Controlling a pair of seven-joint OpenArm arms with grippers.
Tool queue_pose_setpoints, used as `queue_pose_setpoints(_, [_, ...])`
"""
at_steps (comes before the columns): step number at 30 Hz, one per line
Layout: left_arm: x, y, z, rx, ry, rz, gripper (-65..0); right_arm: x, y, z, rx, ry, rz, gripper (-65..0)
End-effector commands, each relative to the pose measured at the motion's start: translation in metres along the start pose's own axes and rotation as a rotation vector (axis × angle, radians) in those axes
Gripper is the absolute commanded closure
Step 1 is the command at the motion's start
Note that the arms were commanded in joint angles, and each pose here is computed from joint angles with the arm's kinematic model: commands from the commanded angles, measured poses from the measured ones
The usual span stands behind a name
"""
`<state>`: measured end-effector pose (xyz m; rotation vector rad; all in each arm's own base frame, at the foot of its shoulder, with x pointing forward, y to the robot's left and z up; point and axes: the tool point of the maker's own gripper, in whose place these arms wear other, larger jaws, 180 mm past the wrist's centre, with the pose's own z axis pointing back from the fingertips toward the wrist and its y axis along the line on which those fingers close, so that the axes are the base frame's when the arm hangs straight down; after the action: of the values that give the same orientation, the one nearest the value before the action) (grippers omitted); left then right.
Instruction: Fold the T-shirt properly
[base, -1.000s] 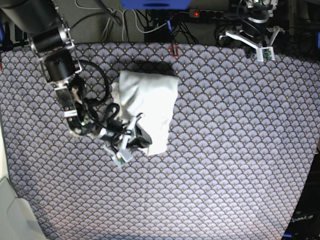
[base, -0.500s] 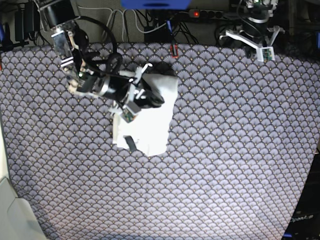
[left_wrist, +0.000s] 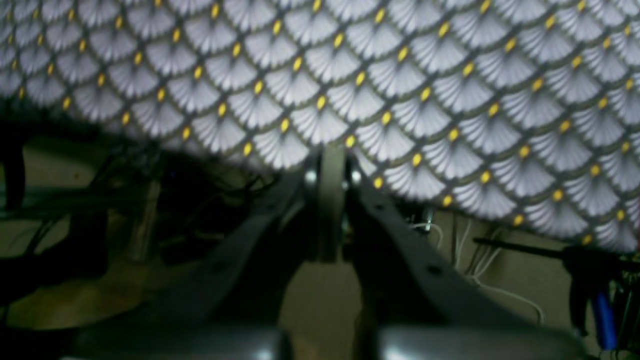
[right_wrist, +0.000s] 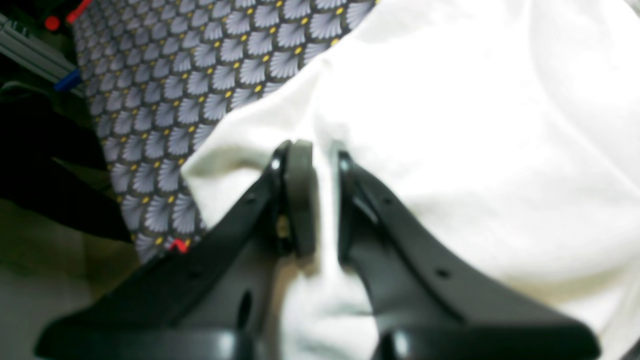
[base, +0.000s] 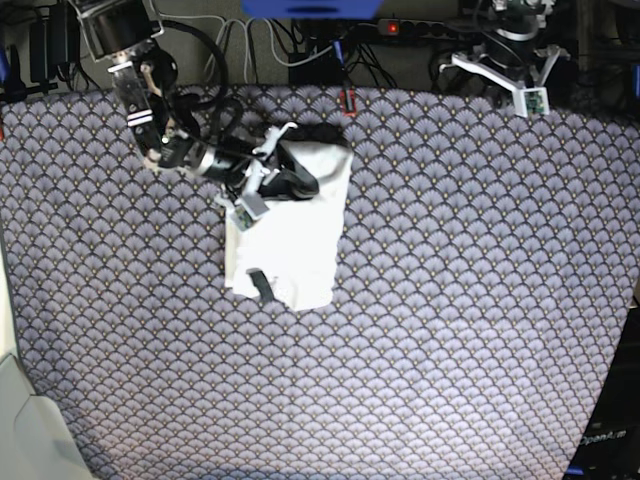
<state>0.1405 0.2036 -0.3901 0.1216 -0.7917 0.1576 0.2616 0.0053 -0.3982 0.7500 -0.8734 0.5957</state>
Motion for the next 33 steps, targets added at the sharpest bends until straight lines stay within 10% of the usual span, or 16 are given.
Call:
queue_pose_setpoints(1, [0.01,0.004,0.002,0.0,-0.037,-0.019,-0.3,0.019,0.008,0.006,0.02,-0.056,0.033,-5.2])
queue_pose_setpoints(10, [0.008,0.012,0.004,-0.002,-0.028,-0.068,-0.3,0.04,0.067,0.043,0.07,-0.145,0.103,-5.2])
queue_pose_setpoints(33, [-0.13,0.016,0.033,-0.066,0.341,-0.181,-0.3,-0.079,0.151,0.124,0.089,-0.035,-0.258,-5.0])
